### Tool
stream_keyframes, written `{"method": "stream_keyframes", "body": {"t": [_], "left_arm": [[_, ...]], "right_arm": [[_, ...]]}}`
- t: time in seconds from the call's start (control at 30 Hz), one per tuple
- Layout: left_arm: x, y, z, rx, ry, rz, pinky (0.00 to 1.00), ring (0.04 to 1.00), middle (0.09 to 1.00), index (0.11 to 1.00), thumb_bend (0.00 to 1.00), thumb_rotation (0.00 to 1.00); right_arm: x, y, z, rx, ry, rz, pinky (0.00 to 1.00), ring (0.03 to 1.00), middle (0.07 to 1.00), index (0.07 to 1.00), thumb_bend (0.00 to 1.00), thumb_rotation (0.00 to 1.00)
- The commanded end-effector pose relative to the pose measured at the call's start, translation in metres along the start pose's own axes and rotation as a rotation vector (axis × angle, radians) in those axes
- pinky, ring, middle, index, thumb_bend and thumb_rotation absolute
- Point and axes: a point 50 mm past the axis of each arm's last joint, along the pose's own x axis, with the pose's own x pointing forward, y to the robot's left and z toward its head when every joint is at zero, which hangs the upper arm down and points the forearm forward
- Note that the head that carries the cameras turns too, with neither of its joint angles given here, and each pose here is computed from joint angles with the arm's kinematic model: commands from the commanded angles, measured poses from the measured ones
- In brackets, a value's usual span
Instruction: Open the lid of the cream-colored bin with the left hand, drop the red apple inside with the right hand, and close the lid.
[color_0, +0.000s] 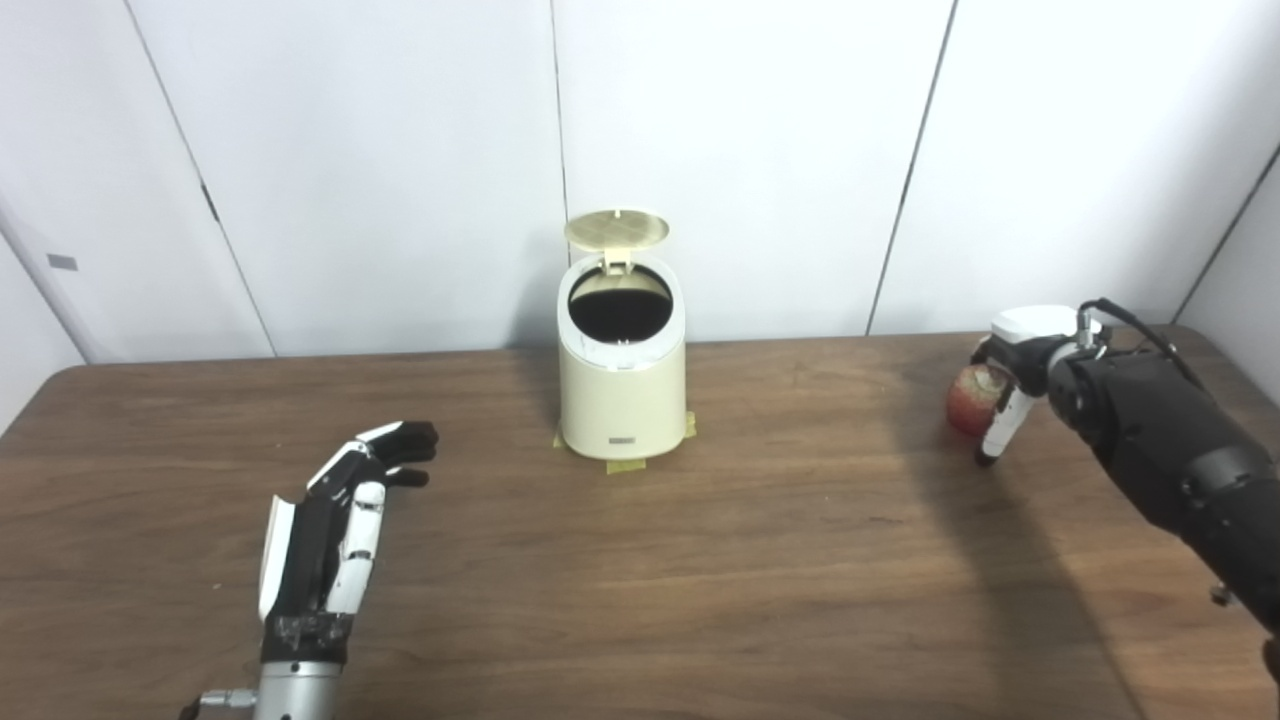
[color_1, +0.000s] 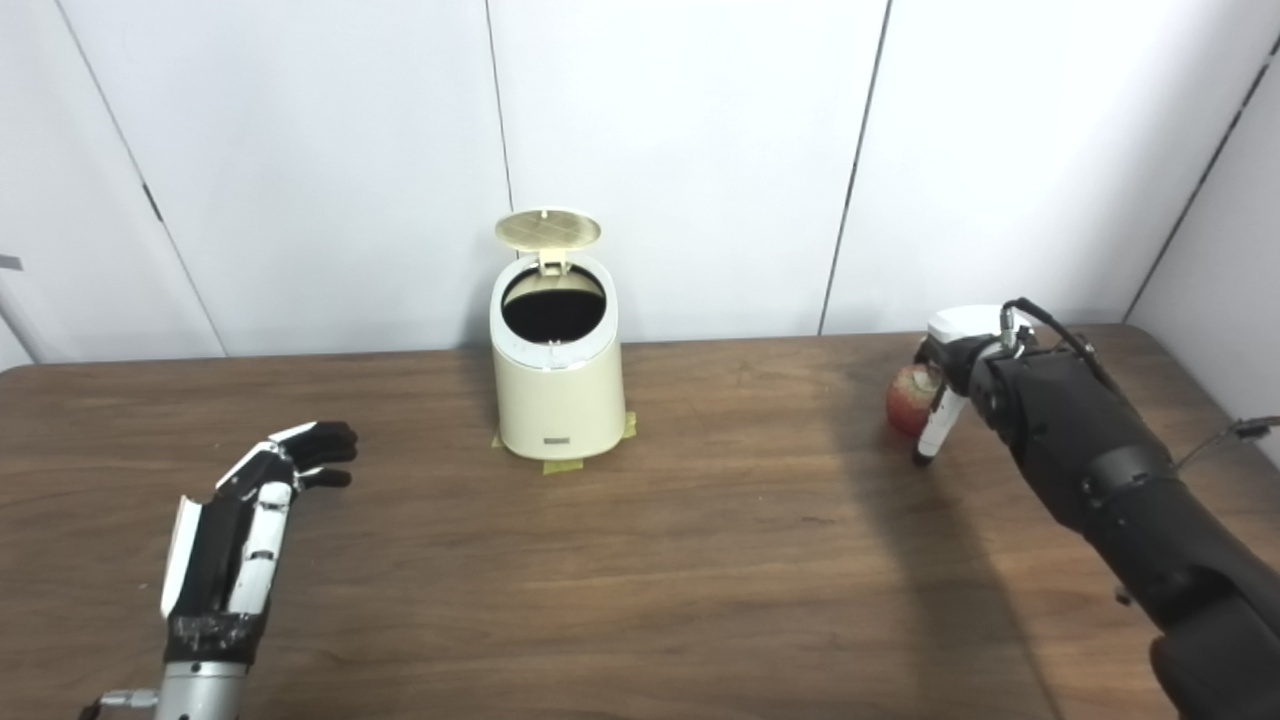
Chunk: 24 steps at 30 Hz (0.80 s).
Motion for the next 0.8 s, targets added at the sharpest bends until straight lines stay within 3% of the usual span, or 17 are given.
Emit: {"method": "stream_keyframes", "body": {"t": [0.0, 0.13, 0.53, 0.6, 0.63, 0.67, 0.77], "left_arm": [[0.01, 0.002, 0.012, 0.005, -0.068, -0.003, 0.64, 0.715, 0.725, 0.714, 0.16, 0.89], [0.009, 0.001, 0.012, 0.005, -0.07, 0.002, 0.64, 0.711, 0.722, 0.711, 0.16, 0.86], [0.009, 0.0, 0.012, 0.008, -0.078, 0.003, 0.63, 0.705, 0.72, 0.708, 0.16, 0.9], [0.009, 0.0, 0.012, 0.008, -0.082, 0.006, 0.63, 0.705, 0.718, 0.706, 0.16, 0.9], [0.009, 0.0, 0.012, 0.005, -0.085, 0.006, 0.63, 0.706, 0.717, 0.706, 0.16, 0.89], [0.009, 0.0, 0.012, 0.002, -0.087, 0.007, 0.63, 0.705, 0.716, 0.705, 0.16, 0.89], [0.009, 0.0, 0.011, -0.001, -0.087, 0.007, 0.63, 0.703, 0.713, 0.701, 0.17, 0.88]], "right_arm": [[-0.001, -0.024, -0.005, 0.028, -0.011, -0.082, 0.67, 0.83, 0.891, 0.822, 0.97, 0.26], [-0.004, -0.027, -0.001, 0.021, -0.037, -0.1, 0.61, 0.789, 0.881, 0.817, 0.97, 0.26], [0.0, -0.026, 0.002, -0.03, -0.039, -0.107, 0.66, 0.8, 0.866, 0.805, 0.94, 0.22], [0.0, -0.023, 0.003, -0.029, -0.021, -0.162, 0.58, 0.729, 0.791, 0.737, 0.89, 0.14], [0.0, -0.021, 0.003, -0.01, -0.001, -0.21, 0.5, 0.622, 0.633, 0.621, 0.71, 0.07], [0.001, -0.018, 0.004, 0.003, 0.015, -0.251, 0.44, 0.544, 0.563, 0.536, 0.6, 0.03], [0.003, -0.014, 0.005, 0.03, 0.032, -0.313, 0.39, 0.449, 0.543, 0.475, 0.53, 0.0]]}}
